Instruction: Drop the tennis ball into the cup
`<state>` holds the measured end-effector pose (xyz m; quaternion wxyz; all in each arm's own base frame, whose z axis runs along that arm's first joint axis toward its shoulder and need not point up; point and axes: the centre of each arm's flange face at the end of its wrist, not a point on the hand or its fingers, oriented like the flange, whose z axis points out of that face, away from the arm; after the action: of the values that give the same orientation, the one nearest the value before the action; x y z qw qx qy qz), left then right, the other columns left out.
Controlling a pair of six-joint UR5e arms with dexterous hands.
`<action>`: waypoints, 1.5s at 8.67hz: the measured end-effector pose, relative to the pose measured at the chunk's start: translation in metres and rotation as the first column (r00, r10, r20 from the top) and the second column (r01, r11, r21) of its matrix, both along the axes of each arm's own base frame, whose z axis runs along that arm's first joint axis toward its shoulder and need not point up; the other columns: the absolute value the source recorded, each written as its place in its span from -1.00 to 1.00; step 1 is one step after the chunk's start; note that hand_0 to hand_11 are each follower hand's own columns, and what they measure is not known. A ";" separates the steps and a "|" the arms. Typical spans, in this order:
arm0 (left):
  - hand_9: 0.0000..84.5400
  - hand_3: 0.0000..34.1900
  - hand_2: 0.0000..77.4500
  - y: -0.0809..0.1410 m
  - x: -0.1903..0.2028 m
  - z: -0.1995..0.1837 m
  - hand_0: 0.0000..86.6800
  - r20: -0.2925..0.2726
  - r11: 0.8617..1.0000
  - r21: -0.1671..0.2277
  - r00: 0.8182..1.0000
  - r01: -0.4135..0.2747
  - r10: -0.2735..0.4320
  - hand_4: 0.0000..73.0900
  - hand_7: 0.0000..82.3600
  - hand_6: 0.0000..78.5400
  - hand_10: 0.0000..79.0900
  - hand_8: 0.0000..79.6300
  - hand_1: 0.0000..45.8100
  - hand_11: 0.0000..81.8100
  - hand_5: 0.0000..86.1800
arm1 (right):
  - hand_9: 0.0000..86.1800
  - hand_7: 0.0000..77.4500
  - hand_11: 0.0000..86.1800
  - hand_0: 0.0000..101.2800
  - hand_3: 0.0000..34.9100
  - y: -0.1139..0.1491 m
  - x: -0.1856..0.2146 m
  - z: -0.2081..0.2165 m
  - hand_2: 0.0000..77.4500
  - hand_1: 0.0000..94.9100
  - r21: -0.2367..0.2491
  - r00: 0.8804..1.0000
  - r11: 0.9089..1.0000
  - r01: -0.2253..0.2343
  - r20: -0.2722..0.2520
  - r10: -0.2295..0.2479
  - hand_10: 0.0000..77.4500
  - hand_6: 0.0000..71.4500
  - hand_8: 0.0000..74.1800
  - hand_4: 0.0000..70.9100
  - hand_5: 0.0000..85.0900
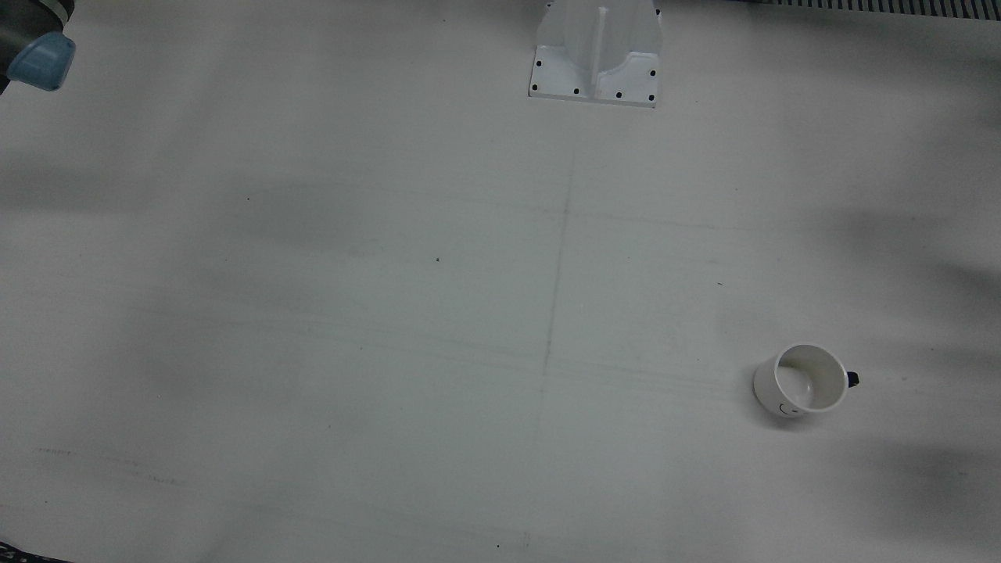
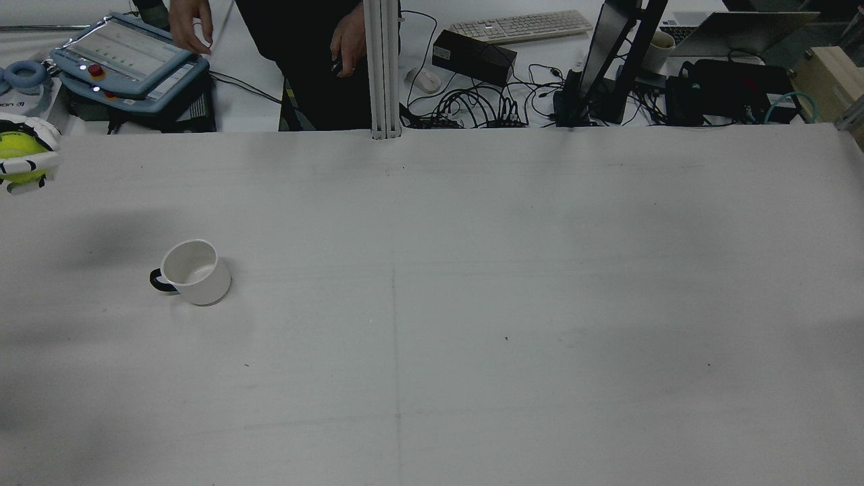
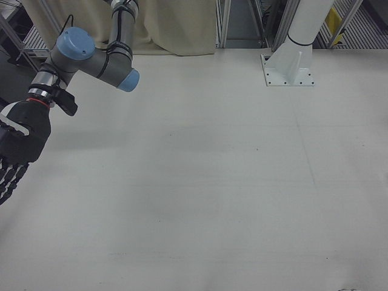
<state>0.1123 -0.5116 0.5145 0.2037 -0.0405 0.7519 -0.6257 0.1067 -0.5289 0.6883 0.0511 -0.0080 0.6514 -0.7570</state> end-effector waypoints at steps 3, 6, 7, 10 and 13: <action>0.12 -0.38 -0.38 0.025 0.045 -0.040 0.36 -0.017 0.995 0.032 0.995 -0.098 0.099 0.94 0.40 0.13 0.77 0.67 0.55 0.72 -0.39 | -1.00 -1.00 -0.99 -1.00 -1.00 0.000 0.000 0.000 -0.99 -0.99 0.000 1.000 1.000 0.000 0.000 0.000 -1.00 -1.00 -1.00 -1.00 -1.00; 0.15 -0.38 -0.38 0.045 0.093 -0.062 0.44 -0.034 0.988 0.046 0.988 -0.149 0.150 0.91 0.52 -0.06 0.77 0.69 0.52 0.72 -0.43 | -1.00 -0.99 -0.99 -1.00 -1.00 0.000 0.000 0.000 -0.99 -0.99 0.000 1.000 1.000 0.000 0.000 0.000 -1.00 -1.00 -1.00 -1.00 -1.00; 0.15 -0.39 -0.39 0.044 0.103 -0.068 0.62 -0.037 0.987 0.051 0.987 -0.154 0.156 0.91 0.70 -0.26 0.57 0.69 0.52 0.49 -0.56 | -1.00 -1.00 -0.99 -1.00 -1.00 0.000 0.000 0.000 -0.99 -0.99 0.000 1.000 1.000 0.000 0.000 0.000 -1.00 -1.00 -1.00 -1.00 -1.00; 0.17 -0.37 -0.44 0.020 0.135 -0.070 0.83 -0.037 0.985 0.053 0.986 -0.162 0.164 0.91 0.71 -0.26 -0.24 0.63 0.55 -0.20 -0.56 | -1.00 -1.00 -0.99 -1.00 -1.00 0.000 0.000 0.001 -0.99 -0.99 -0.001 1.000 1.000 0.000 0.000 0.000 -1.00 -1.00 -1.00 -1.00 -1.00; 0.20 -0.36 -0.45 0.015 0.139 -0.064 0.84 -0.035 0.985 0.051 0.986 -0.162 0.164 0.85 0.71 -0.29 -0.43 0.60 0.55 -0.13 -0.56 | -1.00 -1.00 -0.99 -1.00 -1.00 0.000 0.000 0.001 -0.99 -0.99 -0.001 1.000 1.000 0.000 0.000 0.000 -1.00 -1.00 -1.00 -1.00 -1.00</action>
<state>0.2512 -0.4963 0.4501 0.2403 -0.1091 0.7648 -0.5877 0.1067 -0.5286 0.6889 0.0511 -0.0081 0.6508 -0.7574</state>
